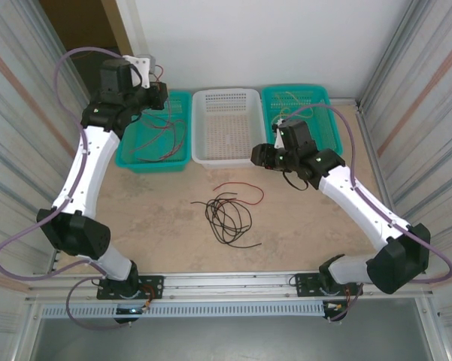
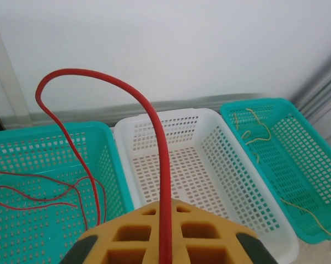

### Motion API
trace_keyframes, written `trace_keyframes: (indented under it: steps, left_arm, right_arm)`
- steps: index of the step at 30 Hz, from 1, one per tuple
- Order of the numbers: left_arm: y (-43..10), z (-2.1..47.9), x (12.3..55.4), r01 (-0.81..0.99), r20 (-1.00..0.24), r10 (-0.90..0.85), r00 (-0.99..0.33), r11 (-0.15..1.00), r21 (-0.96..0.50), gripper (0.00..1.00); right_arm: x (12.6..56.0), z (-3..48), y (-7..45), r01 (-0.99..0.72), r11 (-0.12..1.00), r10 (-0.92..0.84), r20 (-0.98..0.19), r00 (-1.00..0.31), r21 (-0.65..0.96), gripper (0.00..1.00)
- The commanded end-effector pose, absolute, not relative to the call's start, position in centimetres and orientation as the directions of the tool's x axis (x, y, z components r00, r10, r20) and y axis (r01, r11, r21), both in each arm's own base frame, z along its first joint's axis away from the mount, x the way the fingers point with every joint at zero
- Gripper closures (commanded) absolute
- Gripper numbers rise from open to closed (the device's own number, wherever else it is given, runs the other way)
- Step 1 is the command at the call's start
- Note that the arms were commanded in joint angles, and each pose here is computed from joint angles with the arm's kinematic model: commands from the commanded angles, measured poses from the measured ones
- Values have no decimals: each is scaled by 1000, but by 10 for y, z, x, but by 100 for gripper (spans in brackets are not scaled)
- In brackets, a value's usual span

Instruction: Untangle the cables

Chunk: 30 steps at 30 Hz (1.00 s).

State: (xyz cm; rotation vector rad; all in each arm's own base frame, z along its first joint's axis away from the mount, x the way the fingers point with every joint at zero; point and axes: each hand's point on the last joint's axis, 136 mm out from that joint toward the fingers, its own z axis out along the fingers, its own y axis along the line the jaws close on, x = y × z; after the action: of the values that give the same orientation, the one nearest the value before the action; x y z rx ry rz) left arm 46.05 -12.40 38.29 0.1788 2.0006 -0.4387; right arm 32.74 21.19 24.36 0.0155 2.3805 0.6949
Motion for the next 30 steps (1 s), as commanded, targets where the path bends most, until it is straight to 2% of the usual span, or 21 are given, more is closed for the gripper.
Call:
trace_keyframes:
  steps: [1, 2, 4, 7, 11, 12, 13, 14, 20, 25, 30]
  left_arm:
    - [-109, 365, 468, 261, -876, -92, -473, 935, -239, 70]
    - [-106, 360, 467, 246, -869, -110, -483, 935, -255, 56]
    - [-102, 356, 462, 226, -863, -132, -487, 936, -271, 41]
    - [-101, 361, 451, 225, -866, -159, -474, 929, -293, 34]
    - [-98, 366, 433, 190, -844, -225, -487, 916, -354, 34]
    - [-98, 365, 426, 181, -831, -245, -500, 909, -376, 34]
    - [-100, 364, 418, 179, -816, -264, -514, 897, -403, 34]
    - [-103, 362, 410, 182, -801, -280, -528, 885, -429, 34]
    - [-135, 316, 339, 239, -725, -279, -630, 818, -523, 37]
    - [-168, 257, 272, 283, -674, -169, -719, 815, -506, 51]
    - [-176, 207, 234, 234, -613, -145, -777, 837, -495, 61]
  right_arm:
    - [325, 268, 212, -198, 865, 168, -638, -752, 462, 53]
    - [324, 269, 214, -205, 865, 159, -638, -754, 458, 53]
    - [320, 267, 218, -215, 871, 134, -636, -760, 441, 53]
    - [310, 262, 225, -234, 881, 92, -634, -767, 411, 52]
    - [292, 243, 235, -256, 892, 30, -612, -791, 373, 51]
    - [287, 236, 240, -260, 893, 13, -598, -801, 368, 47]
    - [280, 227, 244, -267, 894, -8, -583, -812, 359, 33]
    - [274, 220, 248, -273, 897, -28, -573, -819, 347, 30]
    - [250, 159, 261, -238, 925, -79, -463, -883, 296, 33]
    - [245, 109, 270, -183, 946, -87, -332, -939, 270, 45]
    - [244, 79, 286, -171, 956, -102, -277, -956, 239, 52]
